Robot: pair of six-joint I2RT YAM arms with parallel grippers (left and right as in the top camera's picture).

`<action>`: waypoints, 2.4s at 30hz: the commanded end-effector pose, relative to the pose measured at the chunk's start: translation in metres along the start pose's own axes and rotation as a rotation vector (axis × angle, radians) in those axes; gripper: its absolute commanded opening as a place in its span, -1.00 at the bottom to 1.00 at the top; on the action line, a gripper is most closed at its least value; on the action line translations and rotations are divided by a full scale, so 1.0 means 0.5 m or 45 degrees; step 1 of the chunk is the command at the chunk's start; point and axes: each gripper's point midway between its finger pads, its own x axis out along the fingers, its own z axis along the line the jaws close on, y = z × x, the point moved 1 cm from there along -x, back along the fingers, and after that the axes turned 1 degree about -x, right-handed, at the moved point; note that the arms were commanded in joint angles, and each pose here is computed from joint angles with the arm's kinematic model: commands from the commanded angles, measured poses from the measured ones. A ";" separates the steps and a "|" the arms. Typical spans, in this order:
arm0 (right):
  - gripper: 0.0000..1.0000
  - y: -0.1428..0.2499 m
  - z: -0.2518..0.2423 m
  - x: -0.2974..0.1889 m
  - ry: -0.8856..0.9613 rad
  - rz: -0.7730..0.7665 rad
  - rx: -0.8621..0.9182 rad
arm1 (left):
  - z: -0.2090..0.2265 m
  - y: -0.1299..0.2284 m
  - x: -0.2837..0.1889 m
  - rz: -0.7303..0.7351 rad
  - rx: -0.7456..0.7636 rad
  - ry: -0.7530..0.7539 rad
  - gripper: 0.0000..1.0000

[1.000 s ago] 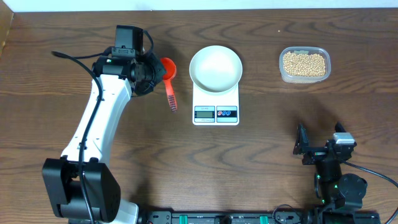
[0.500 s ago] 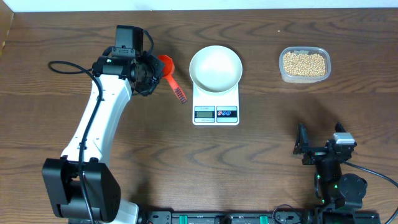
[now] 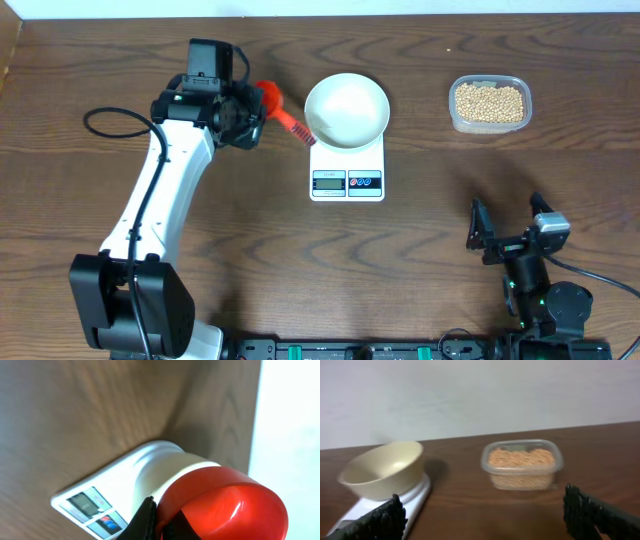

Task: Scoop item into bowl and weigh 50g on scale
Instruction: 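Lift the red scoop with the left gripper and carry it over the bowl, then reach the right gripper to the scoop handle and grasp it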

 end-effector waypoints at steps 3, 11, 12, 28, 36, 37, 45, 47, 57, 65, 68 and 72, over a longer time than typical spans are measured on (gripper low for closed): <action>0.99 -0.046 0.037 0.010 -0.134 0.004 0.076 | -0.066 0.072 -0.016 0.125 0.036 0.175 -0.86; 0.99 -0.163 0.087 0.070 -0.338 0.111 0.091 | -0.089 0.125 -0.012 0.185 -0.114 0.210 -0.85; 0.99 -0.177 0.098 0.081 -0.389 0.130 0.097 | -0.094 0.129 -0.012 0.190 -0.131 0.223 -0.86; 0.99 -0.347 0.277 0.248 -1.216 0.393 0.330 | -0.154 0.155 -0.026 0.256 -0.248 0.369 -0.86; 0.99 -0.278 0.357 0.327 -1.382 0.530 0.383 | -0.152 0.155 -0.025 0.276 -0.390 0.351 -0.86; 0.98 -0.265 0.358 0.336 -1.368 0.547 0.394 | -0.150 0.155 -0.025 0.275 -0.393 0.346 -0.86; 0.99 -0.166 0.383 0.375 -1.327 0.739 0.543 | -0.071 0.151 -0.006 0.228 -0.452 0.129 -0.86; 0.99 -0.143 0.396 0.376 -1.333 0.787 0.566 | -0.058 0.151 -0.005 0.222 -0.460 0.092 -0.86; 0.04 -0.062 0.444 0.401 -1.176 0.978 0.738 | 0.000 0.142 0.000 0.149 -0.495 -0.054 -0.85; -0.19 -0.019 0.479 0.394 -1.041 1.082 0.763 | 0.007 0.133 0.001 0.106 -0.497 -0.065 -0.85; -0.21 -0.014 0.493 0.391 -1.019 1.104 0.785 | 0.009 0.133 0.000 0.105 -0.498 -0.073 -0.85; -0.33 -0.013 0.497 0.390 -1.000 1.124 0.820 | 0.018 0.134 0.000 0.101 -0.503 -0.096 -0.86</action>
